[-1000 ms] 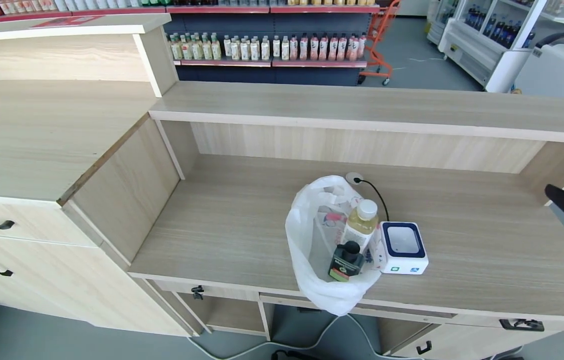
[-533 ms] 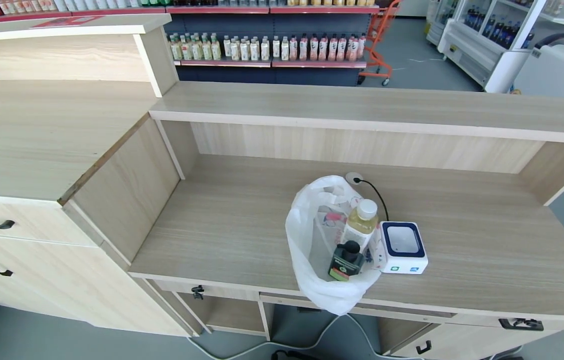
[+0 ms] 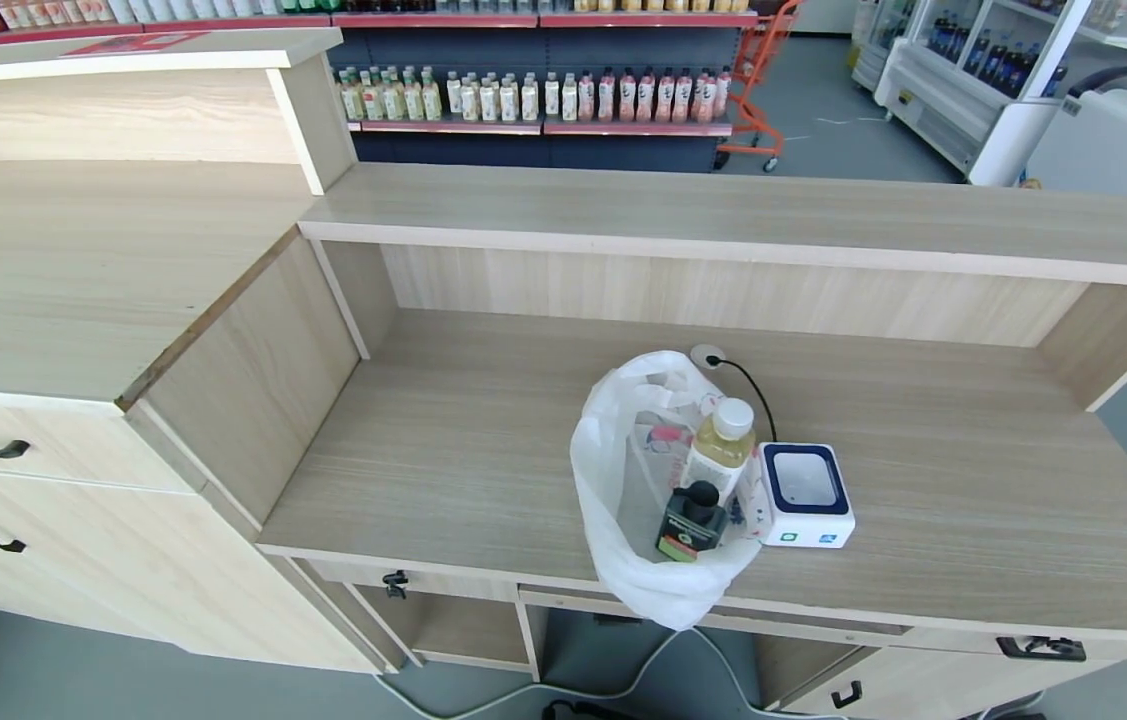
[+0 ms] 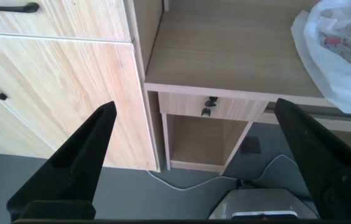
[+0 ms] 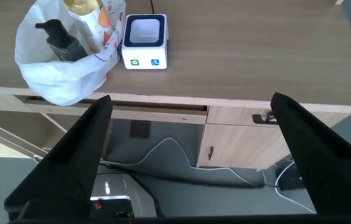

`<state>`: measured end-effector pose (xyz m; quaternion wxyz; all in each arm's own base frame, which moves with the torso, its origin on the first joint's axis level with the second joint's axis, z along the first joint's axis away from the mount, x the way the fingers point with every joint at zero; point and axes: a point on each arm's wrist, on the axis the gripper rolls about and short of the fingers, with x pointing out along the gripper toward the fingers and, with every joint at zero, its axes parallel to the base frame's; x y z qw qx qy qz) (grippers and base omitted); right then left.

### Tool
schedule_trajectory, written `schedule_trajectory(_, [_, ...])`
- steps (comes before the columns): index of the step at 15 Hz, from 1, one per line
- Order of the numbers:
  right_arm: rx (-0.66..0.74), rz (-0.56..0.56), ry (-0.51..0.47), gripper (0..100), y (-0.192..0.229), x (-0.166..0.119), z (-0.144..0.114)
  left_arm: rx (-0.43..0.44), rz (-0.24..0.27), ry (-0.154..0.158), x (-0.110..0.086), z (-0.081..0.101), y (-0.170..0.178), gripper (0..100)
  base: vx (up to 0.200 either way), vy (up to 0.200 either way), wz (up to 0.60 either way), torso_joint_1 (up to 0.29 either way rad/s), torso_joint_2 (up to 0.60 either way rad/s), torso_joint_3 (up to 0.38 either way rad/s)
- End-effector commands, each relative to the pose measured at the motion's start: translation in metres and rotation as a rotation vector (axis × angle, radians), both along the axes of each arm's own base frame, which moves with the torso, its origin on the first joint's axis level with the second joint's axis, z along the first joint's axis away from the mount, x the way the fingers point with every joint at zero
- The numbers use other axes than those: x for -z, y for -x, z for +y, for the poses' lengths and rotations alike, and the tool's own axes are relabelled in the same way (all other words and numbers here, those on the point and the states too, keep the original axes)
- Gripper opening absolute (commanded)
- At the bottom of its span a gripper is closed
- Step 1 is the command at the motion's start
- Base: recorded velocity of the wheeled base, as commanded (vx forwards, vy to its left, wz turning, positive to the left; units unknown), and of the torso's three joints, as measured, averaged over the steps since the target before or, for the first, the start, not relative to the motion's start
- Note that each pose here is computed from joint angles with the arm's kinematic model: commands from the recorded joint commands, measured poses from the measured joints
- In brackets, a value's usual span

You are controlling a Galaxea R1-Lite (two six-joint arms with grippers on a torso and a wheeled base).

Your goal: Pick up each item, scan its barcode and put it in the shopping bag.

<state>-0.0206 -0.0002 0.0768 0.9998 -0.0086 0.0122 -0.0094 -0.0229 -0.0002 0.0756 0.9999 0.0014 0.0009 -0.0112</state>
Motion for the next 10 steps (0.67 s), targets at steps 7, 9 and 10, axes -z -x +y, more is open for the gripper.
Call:
schedule_trajectory(7, [-0.004, -0.024, 0.009, 100, 0.0022, 0.0014, 0.0000, -0.001, 0.000, 0.000, 0.0000, 0.0000, 0.0000, 100, 0.000, 0.000, 0.00, 0.000, 0.00, 0.000])
schedule_trajectory(9, [-0.004, -0.022, 0.014, 100, 0.0022, 0.0015, 0.0000, 0.001, 0.000, 0.000, 0.0000, 0.0000, 0.0000, 100, 0.000, 0.000, 0.00, 0.000, 0.00, 0.000])
schedule_trajectory(10, [-0.004, -0.022, 0.014, 100, 0.0022, 0.0015, 0.0000, 0.001, 0.000, 0.000, 0.0000, 0.0000, 0.0000, 100, 0.000, 0.000, 0.00, 0.000, 0.00, 0.000])
